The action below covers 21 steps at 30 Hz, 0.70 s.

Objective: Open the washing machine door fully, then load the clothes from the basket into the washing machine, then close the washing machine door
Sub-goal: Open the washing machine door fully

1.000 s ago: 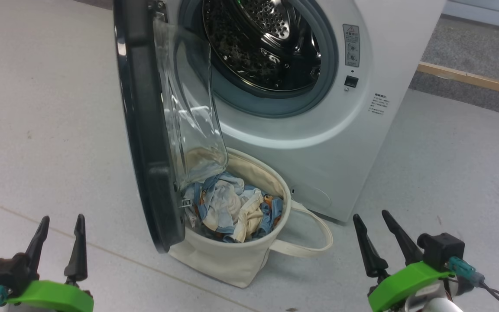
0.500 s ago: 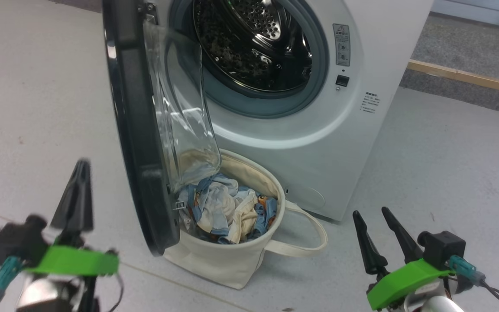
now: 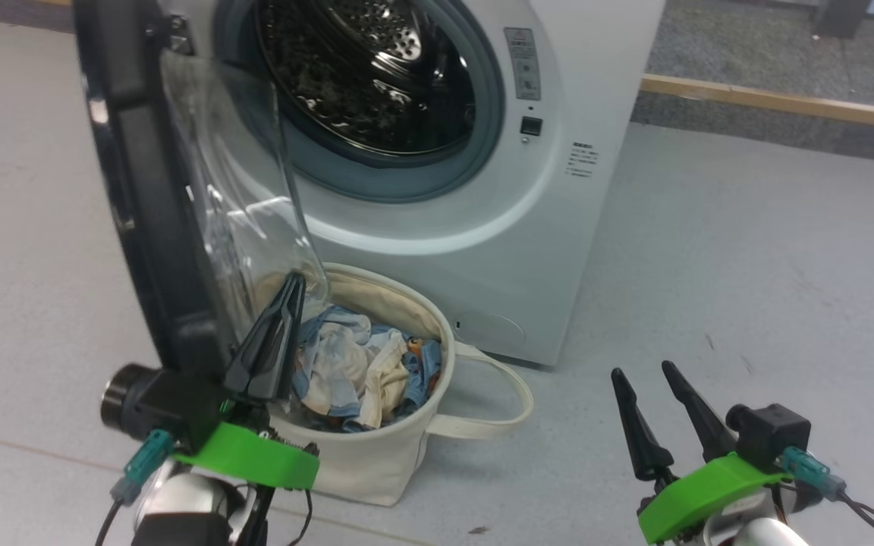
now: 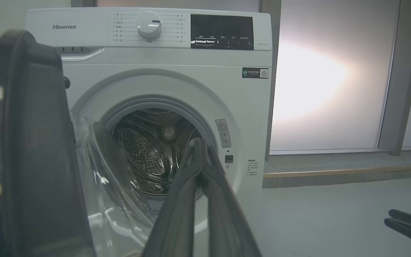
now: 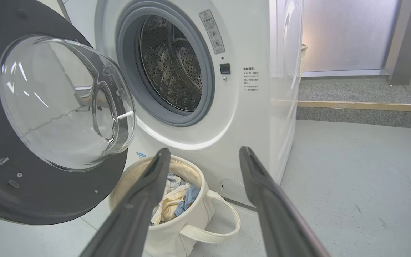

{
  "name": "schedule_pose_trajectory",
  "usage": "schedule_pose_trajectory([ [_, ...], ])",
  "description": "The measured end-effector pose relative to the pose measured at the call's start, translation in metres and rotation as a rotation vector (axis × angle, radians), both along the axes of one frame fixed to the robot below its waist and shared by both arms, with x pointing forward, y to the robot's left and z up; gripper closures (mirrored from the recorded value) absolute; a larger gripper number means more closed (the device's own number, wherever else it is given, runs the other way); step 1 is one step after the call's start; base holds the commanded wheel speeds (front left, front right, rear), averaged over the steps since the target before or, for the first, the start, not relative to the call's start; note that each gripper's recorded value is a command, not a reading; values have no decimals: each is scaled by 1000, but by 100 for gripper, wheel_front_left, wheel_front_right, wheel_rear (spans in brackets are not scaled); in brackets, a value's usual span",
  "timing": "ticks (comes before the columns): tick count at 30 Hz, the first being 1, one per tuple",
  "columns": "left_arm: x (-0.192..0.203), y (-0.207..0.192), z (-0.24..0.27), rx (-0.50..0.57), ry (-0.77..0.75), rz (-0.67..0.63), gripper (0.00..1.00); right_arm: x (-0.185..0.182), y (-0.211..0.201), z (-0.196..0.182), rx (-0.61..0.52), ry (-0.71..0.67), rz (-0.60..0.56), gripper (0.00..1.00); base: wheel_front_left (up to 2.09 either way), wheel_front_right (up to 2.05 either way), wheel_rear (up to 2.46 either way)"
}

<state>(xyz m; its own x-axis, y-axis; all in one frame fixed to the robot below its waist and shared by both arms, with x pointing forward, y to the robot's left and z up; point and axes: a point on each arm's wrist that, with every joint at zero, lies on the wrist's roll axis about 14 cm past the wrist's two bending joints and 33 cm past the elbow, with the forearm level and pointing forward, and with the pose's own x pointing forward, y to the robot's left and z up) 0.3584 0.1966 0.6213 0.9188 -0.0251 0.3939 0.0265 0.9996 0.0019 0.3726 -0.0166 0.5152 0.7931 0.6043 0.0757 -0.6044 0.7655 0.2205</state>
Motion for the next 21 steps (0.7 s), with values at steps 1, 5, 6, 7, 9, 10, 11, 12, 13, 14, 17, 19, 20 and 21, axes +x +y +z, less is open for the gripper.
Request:
schedule_pose_trajectory([
  [1, 4, -2, -10, -10, 30, -7, 100, 0, -3, -1, -1, 3, -9, 0, 0, 0, 0],
  [5, 14, 1, -44, -39, 137, 14, 100, 2, -14, -9, -15, 19, -31, 0, 0, 0, 0],
  [6, 15, 0, -50, -45, 152, 17, 100, 2, -16, -11, -20, 24, -34, 0, 0, 0, 0],
  [7, 15, -1, -56, -52, 171, 20, 100, 3, -16, -12, -24, 25, -34, 0, 0, 0, 0],
  [9, 12, 4, -67, -69, 200, 40, 100, 7, -14, -9, -24, 16, -26, 0, 0, 0, 0],
  [10, 11, 8, -71, -74, 213, 56, 100, 9, -12, -8, -27, 11, -19, 0, 0, 0, 0],
  [11, 9, 16, -74, -77, 223, 80, 100, 10, -9, -7, -28, 6, -10, 0, 0, 0, 0],
  [12, 7, 22, -76, -80, 227, 99, 100, 11, -5, -5, -28, 2, 0, 0, 0, 0, 0],
  [13, 4, 28, -77, -81, 231, 116, 100, 11, -1, -4, -28, -2, 13, 0, 0, 0, 0],
  [14, 4, 28, -77, -81, 231, 116, 100, 11, -1, -4, -28, -2, 13, 0, 0, 0, 0],
  [17, -4, 40, -84, -87, 250, 157, 100, 10, 13, -3, -29, -5, 54, 0, 0, 0, 0],
  [19, -10, 47, -88, -90, 261, 179, 100, 7, 23, -3, -32, -7, 87, 0, 0, 0, 0],
  [20, -13, 52, -90, -92, 267, 191, 100, 5, 29, -3, -33, -8, 104, 0, 0, 0, 0],
  [21, -17, 57, -92, -97, 273, 204, 100, 4, 34, -3, -33, -9, 119, 0, 0, 0, 0],
])
